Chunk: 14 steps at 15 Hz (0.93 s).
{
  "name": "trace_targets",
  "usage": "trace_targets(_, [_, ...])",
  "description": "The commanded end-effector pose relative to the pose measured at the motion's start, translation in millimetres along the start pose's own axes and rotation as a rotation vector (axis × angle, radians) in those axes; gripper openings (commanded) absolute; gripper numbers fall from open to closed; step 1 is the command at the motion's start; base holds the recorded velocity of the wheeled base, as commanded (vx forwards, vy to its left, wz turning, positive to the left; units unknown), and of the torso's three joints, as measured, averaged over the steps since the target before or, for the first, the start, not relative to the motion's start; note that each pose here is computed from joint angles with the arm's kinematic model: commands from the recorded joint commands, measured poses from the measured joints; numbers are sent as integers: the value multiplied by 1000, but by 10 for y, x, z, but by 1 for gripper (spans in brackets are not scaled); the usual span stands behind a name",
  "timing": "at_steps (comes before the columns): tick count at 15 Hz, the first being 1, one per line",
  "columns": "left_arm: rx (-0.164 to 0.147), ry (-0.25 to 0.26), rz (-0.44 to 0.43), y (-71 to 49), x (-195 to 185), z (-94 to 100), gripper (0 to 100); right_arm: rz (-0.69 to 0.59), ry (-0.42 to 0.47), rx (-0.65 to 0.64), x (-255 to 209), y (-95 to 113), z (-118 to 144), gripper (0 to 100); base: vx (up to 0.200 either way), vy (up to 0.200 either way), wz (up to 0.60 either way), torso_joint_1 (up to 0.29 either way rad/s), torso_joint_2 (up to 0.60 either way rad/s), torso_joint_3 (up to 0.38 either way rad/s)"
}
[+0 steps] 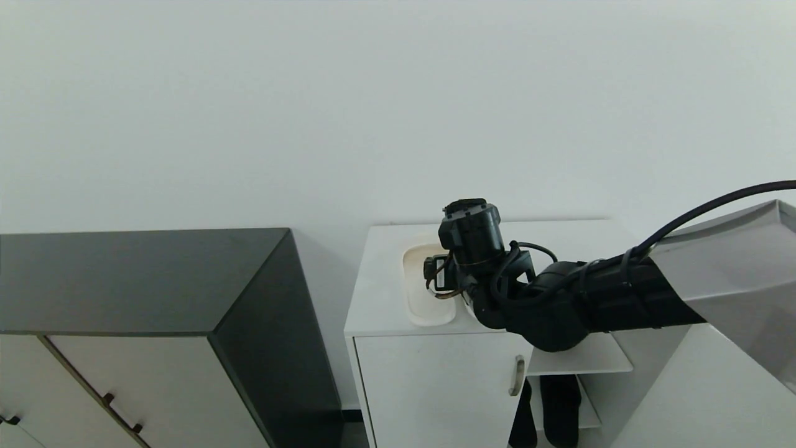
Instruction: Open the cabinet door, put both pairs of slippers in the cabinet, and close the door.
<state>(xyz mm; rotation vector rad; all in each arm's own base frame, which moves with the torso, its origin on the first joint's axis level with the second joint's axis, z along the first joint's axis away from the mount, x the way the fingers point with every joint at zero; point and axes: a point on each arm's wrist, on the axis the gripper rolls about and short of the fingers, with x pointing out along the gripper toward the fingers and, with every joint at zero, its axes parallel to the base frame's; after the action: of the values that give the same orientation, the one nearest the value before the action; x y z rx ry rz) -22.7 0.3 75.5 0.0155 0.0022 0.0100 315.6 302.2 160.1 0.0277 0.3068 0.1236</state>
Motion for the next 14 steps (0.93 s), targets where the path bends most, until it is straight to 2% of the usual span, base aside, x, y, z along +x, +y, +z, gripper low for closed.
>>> trace_targets(1, [0,-1,1,0,0,0,0,8,17,-21,47,30,-101,100,0,0,0,0,0,0])
trace_targets(4, [0,-1,1,0,0,0,0,37,28,-25,169,46,-190,100,0,0,0,0,0,0])
trace_targets(7, [-2,-1,1,0,0,0,0,29,-1,-36,365,42,-271,100,0,0,0,0,0,0])
trace_targets(10, [-8,-1,2,0,0,0,0,27,-31,-36,484,73,-268,100,0,0,0,0,0,0])
trace_targets(14, [-9,-1,2,0,0,0,0,13,-58,-36,627,0,-165,100,0,0,0,0,0,0])
